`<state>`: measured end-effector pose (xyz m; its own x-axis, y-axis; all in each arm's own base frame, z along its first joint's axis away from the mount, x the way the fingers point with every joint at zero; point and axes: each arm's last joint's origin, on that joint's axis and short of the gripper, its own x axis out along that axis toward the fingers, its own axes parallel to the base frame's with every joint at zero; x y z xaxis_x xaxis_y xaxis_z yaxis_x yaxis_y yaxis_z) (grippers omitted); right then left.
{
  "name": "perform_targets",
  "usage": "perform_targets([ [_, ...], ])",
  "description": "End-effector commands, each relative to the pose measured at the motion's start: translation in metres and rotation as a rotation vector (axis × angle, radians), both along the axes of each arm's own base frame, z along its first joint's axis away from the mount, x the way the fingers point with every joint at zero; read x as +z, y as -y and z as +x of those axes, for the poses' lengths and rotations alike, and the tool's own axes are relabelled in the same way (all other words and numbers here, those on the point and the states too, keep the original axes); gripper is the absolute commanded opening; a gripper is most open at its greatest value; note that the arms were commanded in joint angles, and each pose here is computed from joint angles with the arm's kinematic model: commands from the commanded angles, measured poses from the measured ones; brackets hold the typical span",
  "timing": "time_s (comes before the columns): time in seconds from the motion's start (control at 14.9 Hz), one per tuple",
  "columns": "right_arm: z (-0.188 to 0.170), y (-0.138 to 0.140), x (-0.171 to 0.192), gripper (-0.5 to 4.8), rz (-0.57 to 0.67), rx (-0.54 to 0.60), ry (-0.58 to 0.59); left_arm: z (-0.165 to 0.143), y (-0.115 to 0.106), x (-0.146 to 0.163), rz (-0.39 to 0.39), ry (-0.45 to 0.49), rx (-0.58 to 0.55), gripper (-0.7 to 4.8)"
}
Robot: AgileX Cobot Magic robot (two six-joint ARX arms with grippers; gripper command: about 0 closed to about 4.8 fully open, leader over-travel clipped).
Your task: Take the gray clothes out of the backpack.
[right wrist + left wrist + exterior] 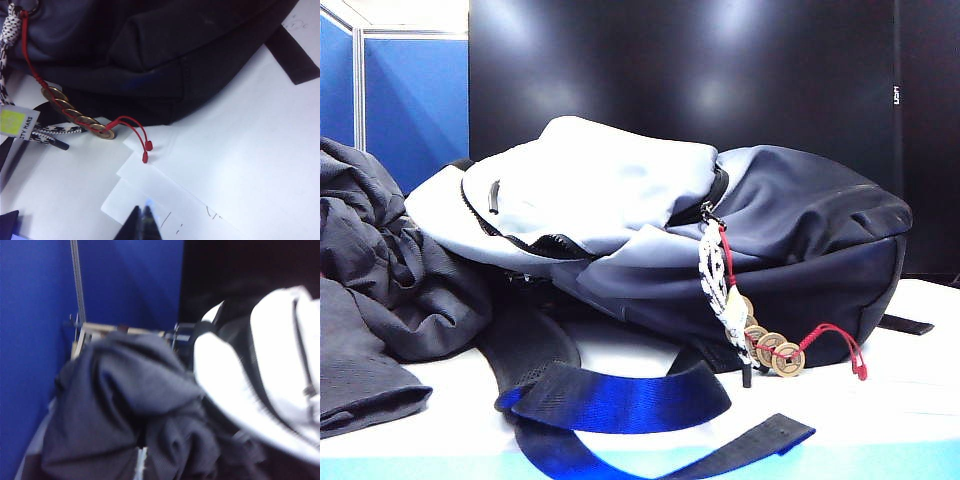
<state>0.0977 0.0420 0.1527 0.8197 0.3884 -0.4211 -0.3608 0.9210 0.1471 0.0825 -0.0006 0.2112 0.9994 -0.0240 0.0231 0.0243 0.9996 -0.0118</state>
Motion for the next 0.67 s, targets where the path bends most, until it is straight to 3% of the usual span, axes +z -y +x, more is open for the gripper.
perform_targets([
  [0.07, 0.000, 0.000, 0.003, -0.06, 0.006, 0.001, 0.018, 0.007, 0.000, -0.015, -0.051, 0.038, -0.008, -0.03],
  [0.34, 0.000, 0.000, 0.003, -0.06, 0.006, 0.001, 0.018, 0.014, 0.000, -0.040, -0.073, 0.011, -0.013, -0.03],
  [0.67, 0.000, 0.000, 0.003, -0.06, 0.006, 0.001, 0.018, 0.015, 0.000, -0.043, -0.067, 0.004, -0.012, -0.03],
])
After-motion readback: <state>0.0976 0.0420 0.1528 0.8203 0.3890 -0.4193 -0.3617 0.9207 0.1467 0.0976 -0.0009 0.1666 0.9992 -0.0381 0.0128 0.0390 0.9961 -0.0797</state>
